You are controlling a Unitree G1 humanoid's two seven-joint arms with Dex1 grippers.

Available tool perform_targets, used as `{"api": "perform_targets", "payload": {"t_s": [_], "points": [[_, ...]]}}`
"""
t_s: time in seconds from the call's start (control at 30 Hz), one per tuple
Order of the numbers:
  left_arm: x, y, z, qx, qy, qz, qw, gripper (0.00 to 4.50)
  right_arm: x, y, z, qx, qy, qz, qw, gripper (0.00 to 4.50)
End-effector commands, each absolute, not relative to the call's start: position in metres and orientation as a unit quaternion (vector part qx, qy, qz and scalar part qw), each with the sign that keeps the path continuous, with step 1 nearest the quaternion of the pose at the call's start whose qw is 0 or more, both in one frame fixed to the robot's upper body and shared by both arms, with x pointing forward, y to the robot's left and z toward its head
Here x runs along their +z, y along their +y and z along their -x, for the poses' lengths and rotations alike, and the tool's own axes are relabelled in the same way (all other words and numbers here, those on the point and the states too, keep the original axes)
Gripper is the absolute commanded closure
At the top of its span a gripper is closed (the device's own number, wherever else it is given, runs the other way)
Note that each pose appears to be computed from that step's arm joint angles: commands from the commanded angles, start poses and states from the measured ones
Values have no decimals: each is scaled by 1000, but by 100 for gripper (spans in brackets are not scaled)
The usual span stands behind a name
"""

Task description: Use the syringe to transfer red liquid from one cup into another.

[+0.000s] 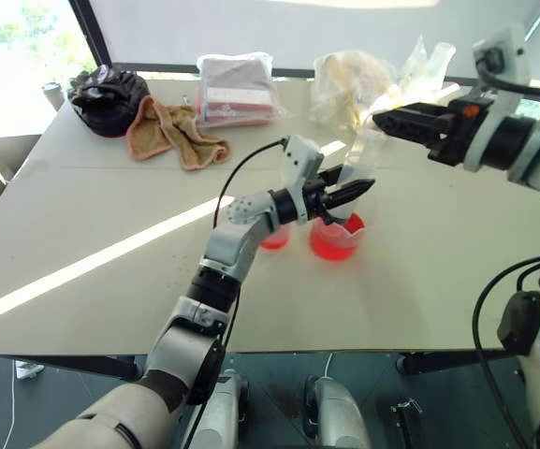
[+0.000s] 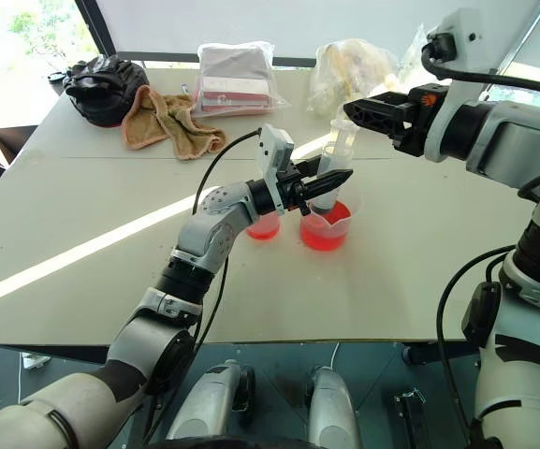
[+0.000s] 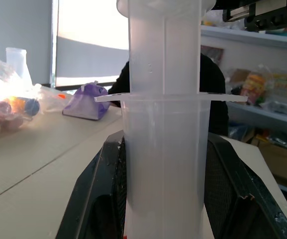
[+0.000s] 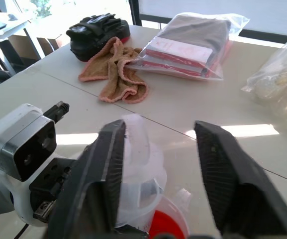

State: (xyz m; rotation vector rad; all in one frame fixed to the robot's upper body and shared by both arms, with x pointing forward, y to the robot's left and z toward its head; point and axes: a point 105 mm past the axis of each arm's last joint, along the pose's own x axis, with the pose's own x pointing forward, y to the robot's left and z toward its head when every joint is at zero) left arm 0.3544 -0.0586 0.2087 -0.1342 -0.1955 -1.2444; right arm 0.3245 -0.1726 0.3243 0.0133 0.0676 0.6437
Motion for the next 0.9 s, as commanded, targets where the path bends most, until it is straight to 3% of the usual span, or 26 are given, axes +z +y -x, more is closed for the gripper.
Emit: {"api": "perform_targets", "payload": {"t_s": [0.03, 0.4, 0.6, 0.7, 0.9], "points": [[224, -61, -351, -587, -116, 61, 799, 305, 341, -174, -312, 326, -8, 16, 945, 115], [246, -58, -355, -574, -149, 66, 802, 305, 361, -196, -296, 348, -58, -50, 934, 115], [285, -52, -352, -565, -199, 87, 796, 305, 365, -203, -297, 346, -73, -90, 931, 115], [300, -49, -349, -562, -216, 102, 792, 305, 360, -204, -297, 346, -65, -94, 931, 115], [298, -47, -348, -561, -210, 108, 794, 305, 347, -202, -301, 344, -45, -91, 934, 115]]}}
